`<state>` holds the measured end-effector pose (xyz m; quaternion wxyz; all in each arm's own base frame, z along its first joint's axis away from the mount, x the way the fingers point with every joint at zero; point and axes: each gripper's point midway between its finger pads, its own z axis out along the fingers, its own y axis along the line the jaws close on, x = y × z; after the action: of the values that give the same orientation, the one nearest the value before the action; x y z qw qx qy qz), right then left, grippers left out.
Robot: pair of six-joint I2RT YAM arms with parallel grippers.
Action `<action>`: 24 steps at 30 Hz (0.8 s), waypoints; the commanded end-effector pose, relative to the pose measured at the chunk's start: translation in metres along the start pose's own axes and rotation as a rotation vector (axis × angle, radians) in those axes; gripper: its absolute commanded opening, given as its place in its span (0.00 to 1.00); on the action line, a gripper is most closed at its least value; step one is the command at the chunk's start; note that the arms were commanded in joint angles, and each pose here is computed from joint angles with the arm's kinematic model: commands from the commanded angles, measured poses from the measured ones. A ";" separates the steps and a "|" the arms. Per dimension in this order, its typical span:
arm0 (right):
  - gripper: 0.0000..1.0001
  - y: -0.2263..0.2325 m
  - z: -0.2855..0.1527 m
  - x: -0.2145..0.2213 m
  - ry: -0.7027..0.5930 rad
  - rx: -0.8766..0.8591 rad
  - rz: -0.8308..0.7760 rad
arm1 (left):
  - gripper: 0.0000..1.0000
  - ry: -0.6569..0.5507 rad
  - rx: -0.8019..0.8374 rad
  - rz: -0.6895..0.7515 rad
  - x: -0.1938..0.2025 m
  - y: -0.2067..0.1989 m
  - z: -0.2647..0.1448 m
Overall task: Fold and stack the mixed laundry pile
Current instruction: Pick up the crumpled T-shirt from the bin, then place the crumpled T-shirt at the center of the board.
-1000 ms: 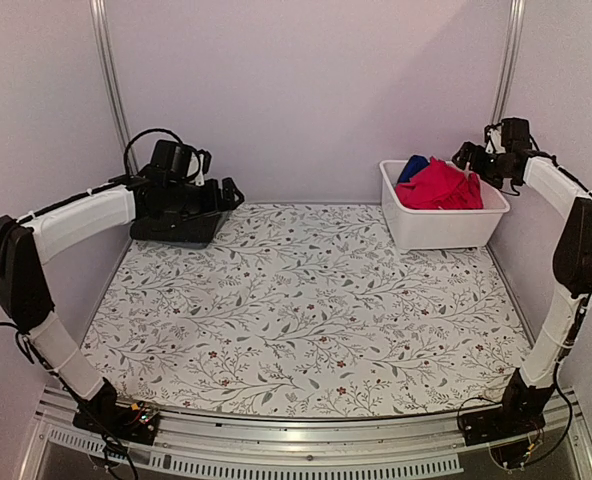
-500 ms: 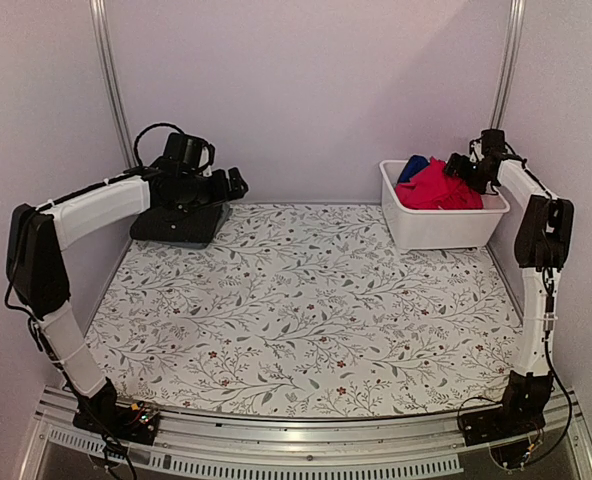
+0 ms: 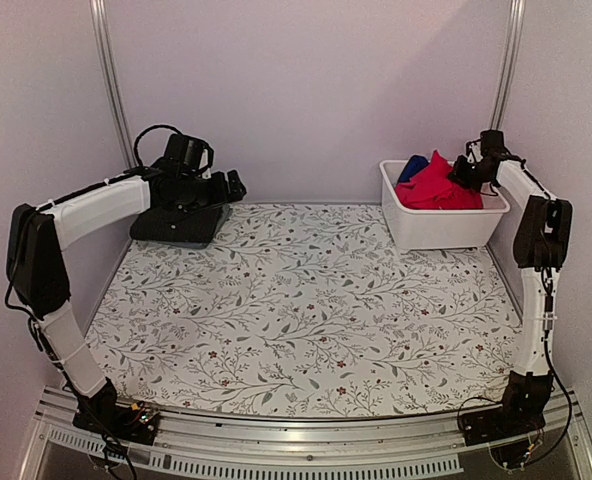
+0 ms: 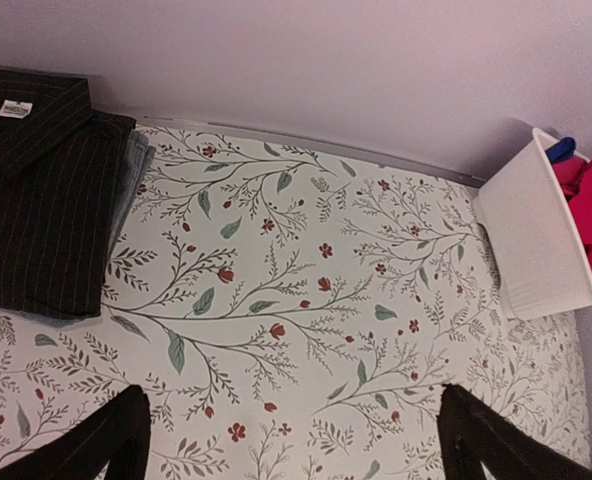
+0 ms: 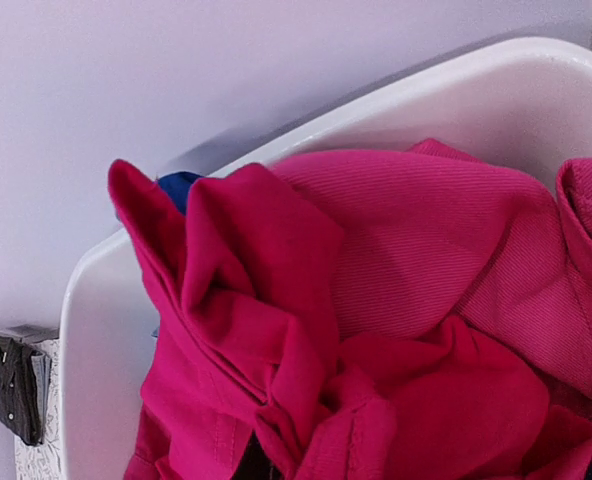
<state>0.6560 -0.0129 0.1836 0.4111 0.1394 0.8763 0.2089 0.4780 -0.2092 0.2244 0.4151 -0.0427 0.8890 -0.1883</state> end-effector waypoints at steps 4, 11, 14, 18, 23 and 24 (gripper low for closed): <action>0.00 0.081 -0.101 -0.075 -0.209 -0.158 -0.107 | 1.00 -0.015 -0.001 0.019 -0.006 -0.004 -0.004; 0.00 0.118 -0.151 -0.099 -0.301 -0.249 -0.162 | 1.00 -0.027 -0.013 0.019 -0.008 -0.001 -0.010; 0.00 0.137 -0.173 -0.108 -0.344 -0.307 -0.190 | 1.00 -0.034 -0.016 0.009 -0.009 0.001 -0.013; 0.00 0.168 -0.209 -0.119 -0.401 -0.419 -0.218 | 1.00 -0.050 -0.015 0.003 -0.012 0.002 -0.019; 0.00 0.217 -0.252 -0.115 -0.414 -0.578 -0.236 | 1.00 -0.079 -0.005 -0.003 -0.021 0.002 -0.030; 0.00 0.230 -0.262 -0.111 -0.409 -0.613 -0.252 | 1.00 -0.080 -0.001 -0.005 -0.022 0.002 -0.032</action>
<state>0.5902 0.0342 0.4318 0.5792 0.0164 0.7497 0.3199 0.4724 -0.2006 0.2323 0.4231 -0.0493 0.8869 -0.1787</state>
